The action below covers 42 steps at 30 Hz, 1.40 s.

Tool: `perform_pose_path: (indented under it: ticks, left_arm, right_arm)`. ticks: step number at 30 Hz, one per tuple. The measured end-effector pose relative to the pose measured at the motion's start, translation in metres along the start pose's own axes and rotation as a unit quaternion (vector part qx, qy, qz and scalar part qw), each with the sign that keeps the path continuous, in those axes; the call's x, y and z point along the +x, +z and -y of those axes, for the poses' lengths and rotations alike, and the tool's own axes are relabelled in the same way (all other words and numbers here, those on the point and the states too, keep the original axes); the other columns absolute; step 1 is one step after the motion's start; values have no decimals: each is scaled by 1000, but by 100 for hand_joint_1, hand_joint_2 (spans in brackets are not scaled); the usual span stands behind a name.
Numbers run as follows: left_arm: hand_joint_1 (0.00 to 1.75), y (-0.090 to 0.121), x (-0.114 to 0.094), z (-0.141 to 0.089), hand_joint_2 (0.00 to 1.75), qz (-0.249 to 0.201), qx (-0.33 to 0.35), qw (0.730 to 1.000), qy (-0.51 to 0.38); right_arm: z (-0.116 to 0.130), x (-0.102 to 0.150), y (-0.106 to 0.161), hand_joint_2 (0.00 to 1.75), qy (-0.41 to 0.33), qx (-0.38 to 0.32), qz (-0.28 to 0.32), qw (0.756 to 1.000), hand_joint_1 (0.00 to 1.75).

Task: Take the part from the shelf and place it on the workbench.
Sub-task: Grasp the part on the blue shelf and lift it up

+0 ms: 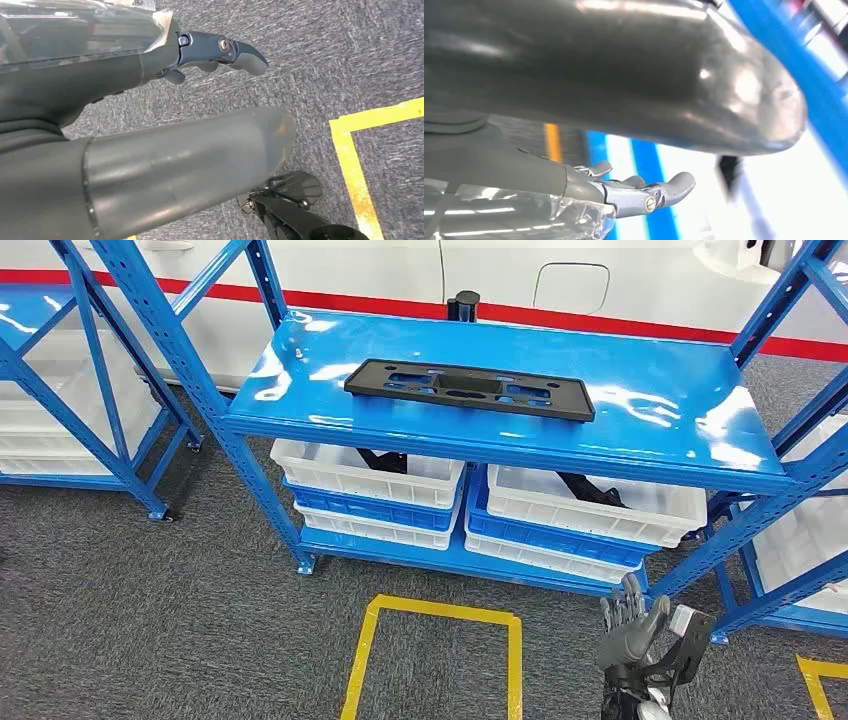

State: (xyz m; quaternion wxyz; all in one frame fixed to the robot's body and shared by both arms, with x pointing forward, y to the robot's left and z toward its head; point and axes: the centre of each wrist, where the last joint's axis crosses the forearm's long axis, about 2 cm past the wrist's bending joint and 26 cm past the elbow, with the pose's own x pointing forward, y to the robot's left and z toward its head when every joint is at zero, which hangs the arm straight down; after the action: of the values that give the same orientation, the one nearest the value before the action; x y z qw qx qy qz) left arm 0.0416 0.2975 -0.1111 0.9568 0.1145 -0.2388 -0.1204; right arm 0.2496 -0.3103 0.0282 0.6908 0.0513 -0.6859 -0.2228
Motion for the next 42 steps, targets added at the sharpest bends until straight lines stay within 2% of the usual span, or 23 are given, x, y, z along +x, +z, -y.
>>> perform_pose_path:
  ticks: [1, 2, 3, 10, 17, 27, 31, 42]
  left_arm:
    - [0, 0, 0, 0, 0, 1, 0, 1000, 1]
    - [0, 0, 0, 0, 0, 1, 1, 1000, 1]
    - [0, 0, 0, 1, 0, 2, 1, 1000, 2]
    - [0, 0, 2, 2, 0, 6, 2, 1000, 9]
    - [0, -1, 5, 4, 0, 12, 3, 1000, 13]
    - [0, -2, 9, 6, 0, 16, 3, 1000, 20]
    - [0, -2, 9, 6, 0, 18, 4, 1000, 21]
    - [0, -4, 16, 7, 0, 26, -3, 999, 22]
  right_arm:
    - [-3, 3, -1, 116, 5, 6, 8, 1000, 0]
    - [-6, 5, -3, 131, 11, 12, 15, 1000, 0]
    - [-11, 11, -5, 175, 22, 24, 31, 999, 0]
    - [-49, 42, -16, 175, 114, 96, 127, 981, 0]
    - [-82, 68, -20, 175, 210, 146, 213, 943, 0]
    - [-127, 99, -15, 175, 328, 192, 355, 854, 0]
    - [-135, 106, -13, 175, 362, 195, 392, 823, 0]
    - [-169, 118, -21, 175, 494, 202, 470, 703, 0]
